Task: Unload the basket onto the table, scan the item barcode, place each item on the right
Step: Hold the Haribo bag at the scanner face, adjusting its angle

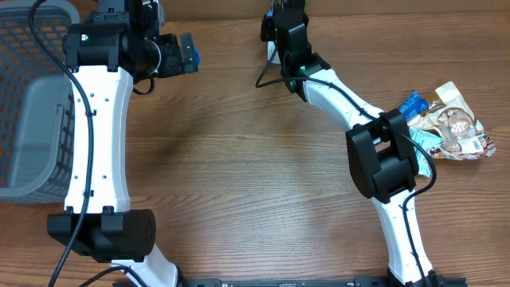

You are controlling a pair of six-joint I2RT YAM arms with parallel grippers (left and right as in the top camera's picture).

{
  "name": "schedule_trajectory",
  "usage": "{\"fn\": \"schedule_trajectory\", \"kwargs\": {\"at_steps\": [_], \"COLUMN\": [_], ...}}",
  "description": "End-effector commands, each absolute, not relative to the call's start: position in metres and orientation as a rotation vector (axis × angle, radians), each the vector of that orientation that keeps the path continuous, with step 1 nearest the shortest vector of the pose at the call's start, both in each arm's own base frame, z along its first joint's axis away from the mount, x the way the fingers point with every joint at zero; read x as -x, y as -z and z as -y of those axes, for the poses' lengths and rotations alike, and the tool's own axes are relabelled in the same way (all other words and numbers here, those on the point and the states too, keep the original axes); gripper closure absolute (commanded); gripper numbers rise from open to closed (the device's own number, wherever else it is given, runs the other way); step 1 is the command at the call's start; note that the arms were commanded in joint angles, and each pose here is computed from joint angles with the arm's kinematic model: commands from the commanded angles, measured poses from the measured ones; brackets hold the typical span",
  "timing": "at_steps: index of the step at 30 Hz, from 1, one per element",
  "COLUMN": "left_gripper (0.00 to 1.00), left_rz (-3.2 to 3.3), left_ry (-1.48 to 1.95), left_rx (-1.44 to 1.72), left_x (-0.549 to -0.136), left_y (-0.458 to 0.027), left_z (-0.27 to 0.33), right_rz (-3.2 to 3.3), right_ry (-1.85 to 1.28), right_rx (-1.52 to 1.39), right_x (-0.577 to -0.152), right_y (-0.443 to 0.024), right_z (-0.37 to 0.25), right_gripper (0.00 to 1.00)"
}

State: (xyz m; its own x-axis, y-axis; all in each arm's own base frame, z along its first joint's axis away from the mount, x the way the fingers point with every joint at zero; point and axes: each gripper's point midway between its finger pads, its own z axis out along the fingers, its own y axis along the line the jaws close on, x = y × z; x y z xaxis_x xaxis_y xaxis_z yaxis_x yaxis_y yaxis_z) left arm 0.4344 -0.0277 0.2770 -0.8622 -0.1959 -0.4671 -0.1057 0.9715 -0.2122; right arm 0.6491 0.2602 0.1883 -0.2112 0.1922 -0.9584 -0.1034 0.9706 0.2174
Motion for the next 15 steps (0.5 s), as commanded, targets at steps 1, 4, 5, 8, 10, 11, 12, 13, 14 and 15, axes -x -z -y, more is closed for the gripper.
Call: {"fn": "schedule_trajectory", "kwargs": {"at_steps": [1,4,5,8,10,11,12,13,14,15], "left_gripper": [0.0,0.0,0.0,0.0,0.0,0.0,0.0,0.0,0.01,0.0], "left_rz": [-2.61,-2.61,-2.61,-2.61,-2.61,-2.61,-2.61,-2.61,-2.61,-2.61], "left_ry": [0.244,0.244,0.244,0.244,0.244,0.244,0.244,0.244,0.244,0.244], "left_rx": [0.21,0.21,0.21,0.21,0.21,0.21,0.21,0.21,0.21,0.21], "left_x": [-0.436,-0.436,-0.436,-0.436,-0.436,-0.436,-0.436,-0.436,-0.436,-0.436], "left_y": [-0.279,-0.279,-0.279,-0.279,-0.279,-0.279,-0.279,-0.279,-0.279,-0.279], "left_z": [0.03,0.03,0.03,0.03,0.03,0.03,0.03,0.03,0.03,0.03], "right_rz": [-1.66,-1.641,-1.634,-1.604,-1.58,-1.569,-1.543,-1.526,-1.507,-1.488], "right_ry": [-0.28,-0.286,-0.279,-0.259,-0.251,-0.243,-0.217,-0.194,-0.169,-0.144], "right_rx": [-0.056,-0.059,-0.05,-0.025,-0.013,-0.006,0.023,0.045,0.07,0.093], "right_x": [-0.648,-0.648,-0.649,-0.649,-0.649,-0.649,-0.649,-0.649,-0.648,-0.648], "right_y": [-0.236,-0.241,-0.242,-0.25,-0.256,-0.258,-0.264,-0.268,-0.273,-0.277], "right_z": [-0.262,-0.262,-0.262,-0.262,-0.262,-0.262,-0.262,-0.262,-0.262,-0.263], "right_gripper": [0.96,0.96,0.96,0.96,0.96,0.96,0.96,0.96,0.96,0.96]}}
